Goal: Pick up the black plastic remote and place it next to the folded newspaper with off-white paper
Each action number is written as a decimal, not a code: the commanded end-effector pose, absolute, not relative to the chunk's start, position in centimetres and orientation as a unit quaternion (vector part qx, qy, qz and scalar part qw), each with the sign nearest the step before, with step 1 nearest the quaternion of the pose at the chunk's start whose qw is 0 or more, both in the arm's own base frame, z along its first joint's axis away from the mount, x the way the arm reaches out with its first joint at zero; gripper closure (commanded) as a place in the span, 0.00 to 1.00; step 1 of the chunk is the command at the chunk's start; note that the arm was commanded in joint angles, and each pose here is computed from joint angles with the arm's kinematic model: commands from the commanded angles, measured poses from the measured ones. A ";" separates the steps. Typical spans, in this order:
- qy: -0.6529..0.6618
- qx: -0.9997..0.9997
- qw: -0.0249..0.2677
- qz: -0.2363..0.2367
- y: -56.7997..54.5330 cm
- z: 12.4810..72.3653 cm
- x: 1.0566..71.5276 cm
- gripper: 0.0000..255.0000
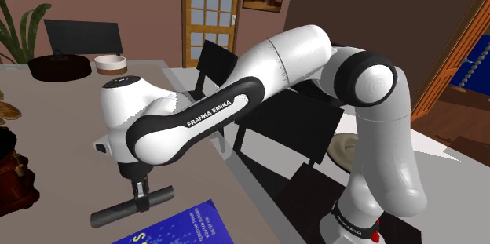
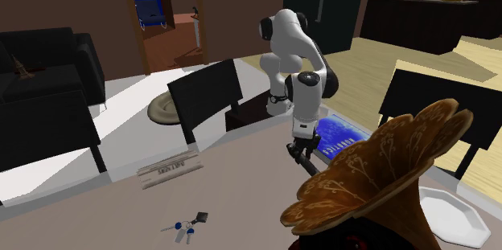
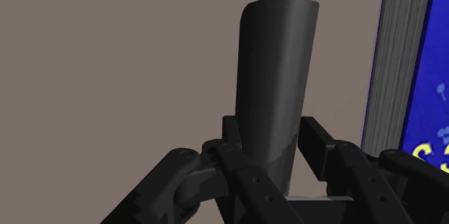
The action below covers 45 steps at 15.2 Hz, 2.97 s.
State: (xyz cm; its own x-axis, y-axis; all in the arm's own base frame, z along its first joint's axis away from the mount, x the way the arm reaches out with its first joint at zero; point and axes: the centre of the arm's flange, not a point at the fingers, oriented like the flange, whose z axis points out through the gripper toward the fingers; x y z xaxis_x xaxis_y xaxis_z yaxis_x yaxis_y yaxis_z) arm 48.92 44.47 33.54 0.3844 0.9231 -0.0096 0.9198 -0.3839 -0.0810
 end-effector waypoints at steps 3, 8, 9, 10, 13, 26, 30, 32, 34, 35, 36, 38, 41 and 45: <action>-0.554 -0.831 0.031 0.027 44.5 35.7 48.9 1.00; -0.554 -0.831 0.031 0.027 44.5 38.3 48.9 1.00; -0.554 -0.831 0.031 0.027 44.5 38.9 48.9 1.00; -0.554 -0.831 0.031 0.027 44.5 39.4 48.9 1.00; -0.554 -0.831 0.031 0.027 44.5 40.7 48.9 1.00; -0.554 -0.831 0.031 0.027 30.8 40.7 59.1 1.00; -0.554 -0.831 0.031 0.027 26.5 40.7 62.3 1.00; -0.554 -0.831 0.031 0.027 24.4 40.7 63.9 1.00; -0.554 -0.831 0.031 0.027 23.3 40.2 64.6 1.00; -0.554 -0.831 0.031 0.027 23.3 39.6 64.6 1.00; -0.554 -0.831 0.031 0.027 23.3 39.1 64.6 1.00; -0.554 -0.831 0.031 0.027 23.3 38.1 64.6 1.00; -0.554 -0.831 0.031 0.027 23.3 36.5 64.6 1.00; -0.554 -0.831 0.031 0.027 23.3 34.4 64.6 1.00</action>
